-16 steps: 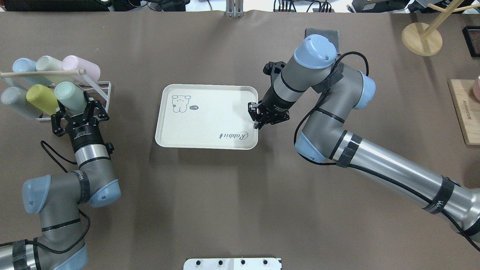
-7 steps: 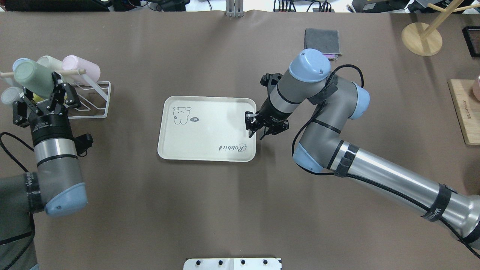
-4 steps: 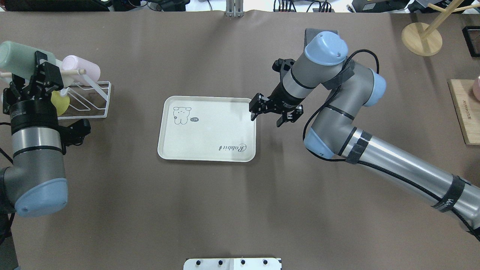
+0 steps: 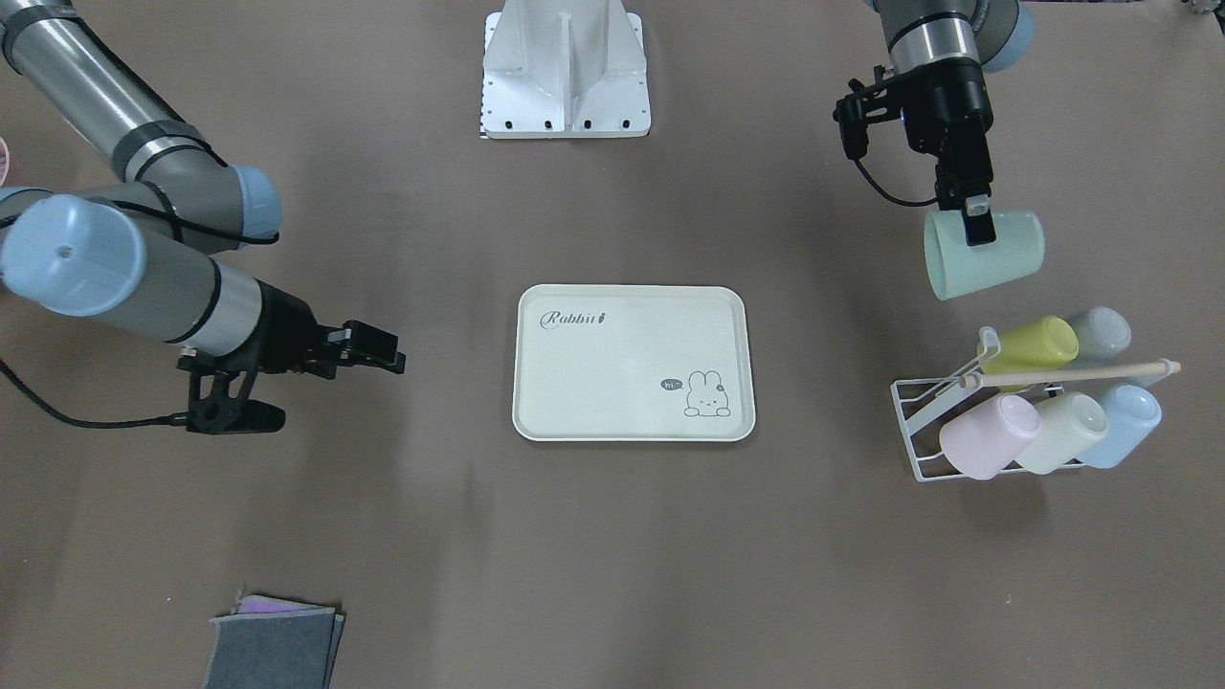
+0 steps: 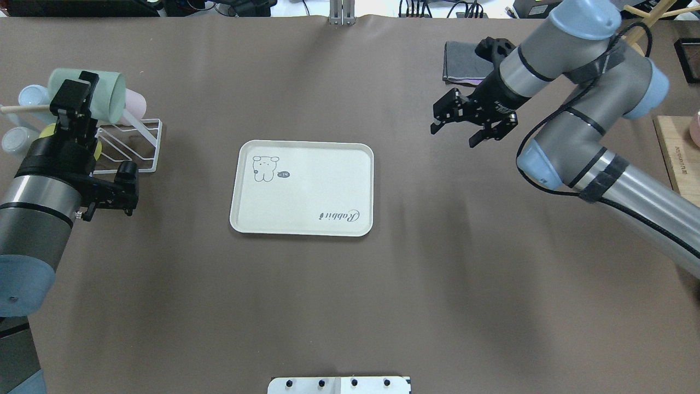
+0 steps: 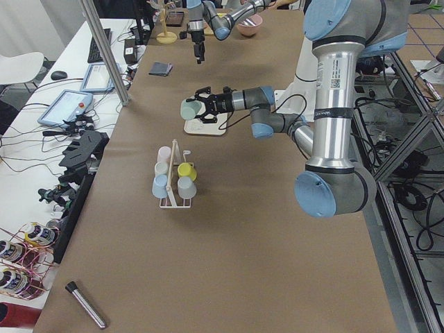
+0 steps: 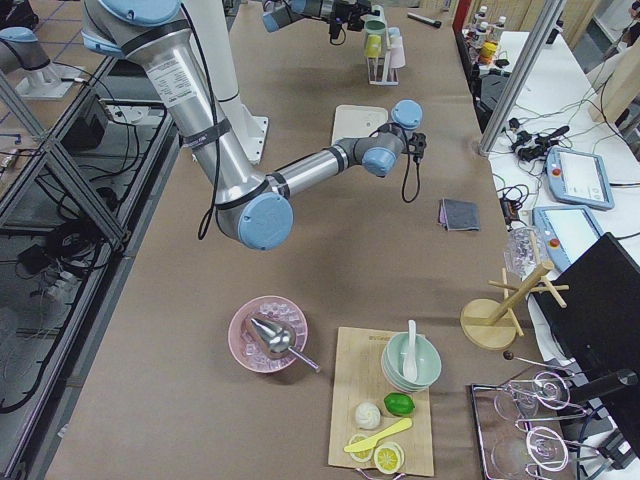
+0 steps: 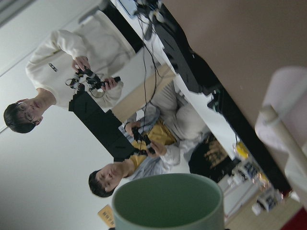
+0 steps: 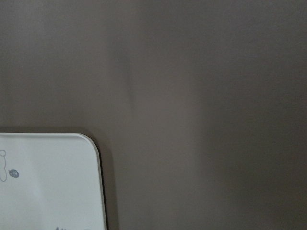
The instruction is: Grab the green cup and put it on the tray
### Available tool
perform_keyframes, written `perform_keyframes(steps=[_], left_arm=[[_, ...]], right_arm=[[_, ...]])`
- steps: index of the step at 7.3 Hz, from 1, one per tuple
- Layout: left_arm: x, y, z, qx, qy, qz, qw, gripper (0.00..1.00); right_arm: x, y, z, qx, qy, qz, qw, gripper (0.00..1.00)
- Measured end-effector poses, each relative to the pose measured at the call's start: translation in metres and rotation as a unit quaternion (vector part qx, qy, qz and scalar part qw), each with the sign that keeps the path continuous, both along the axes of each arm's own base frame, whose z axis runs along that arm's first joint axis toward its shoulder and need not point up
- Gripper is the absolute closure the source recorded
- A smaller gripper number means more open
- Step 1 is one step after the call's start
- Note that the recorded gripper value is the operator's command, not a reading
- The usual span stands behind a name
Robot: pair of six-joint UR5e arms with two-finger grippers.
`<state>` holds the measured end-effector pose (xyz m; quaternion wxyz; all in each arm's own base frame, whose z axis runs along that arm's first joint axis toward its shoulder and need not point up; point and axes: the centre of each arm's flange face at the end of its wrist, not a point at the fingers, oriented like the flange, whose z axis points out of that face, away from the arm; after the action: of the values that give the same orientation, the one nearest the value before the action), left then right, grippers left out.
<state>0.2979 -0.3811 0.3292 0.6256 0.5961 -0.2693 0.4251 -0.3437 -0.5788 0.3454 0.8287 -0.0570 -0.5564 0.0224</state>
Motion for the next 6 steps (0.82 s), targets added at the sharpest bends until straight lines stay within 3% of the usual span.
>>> perform_keyframes(steps=[1,2,3,4,6], left_arm=[[0.013,-0.004,-0.004,-0.012,0.132,0.037,0.9905,0.96],[0.030,-0.011,-0.009,-0.023,0.244,0.079,0.9664,0.98],[0.045,-0.019,-0.014,-0.031,0.322,0.120,0.9385,0.98],[0.062,-0.024,-0.020,-0.047,0.401,0.160,0.9008,0.98],[0.102,-0.034,-0.031,-0.069,0.524,0.234,0.8159,0.98]], right_arm=[[0.039,0.012,0.023,0.009,-0.003,0.001,1.0000,0.00],[0.075,0.027,0.049,0.018,-0.004,-0.001,0.9998,0.00],[0.108,0.038,0.078,0.033,-0.001,-0.003,0.9995,0.00],[0.141,0.045,0.108,0.049,0.006,-0.001,0.9988,0.00],[0.193,0.055,0.157,0.080,0.027,0.005,0.9965,0.00]])
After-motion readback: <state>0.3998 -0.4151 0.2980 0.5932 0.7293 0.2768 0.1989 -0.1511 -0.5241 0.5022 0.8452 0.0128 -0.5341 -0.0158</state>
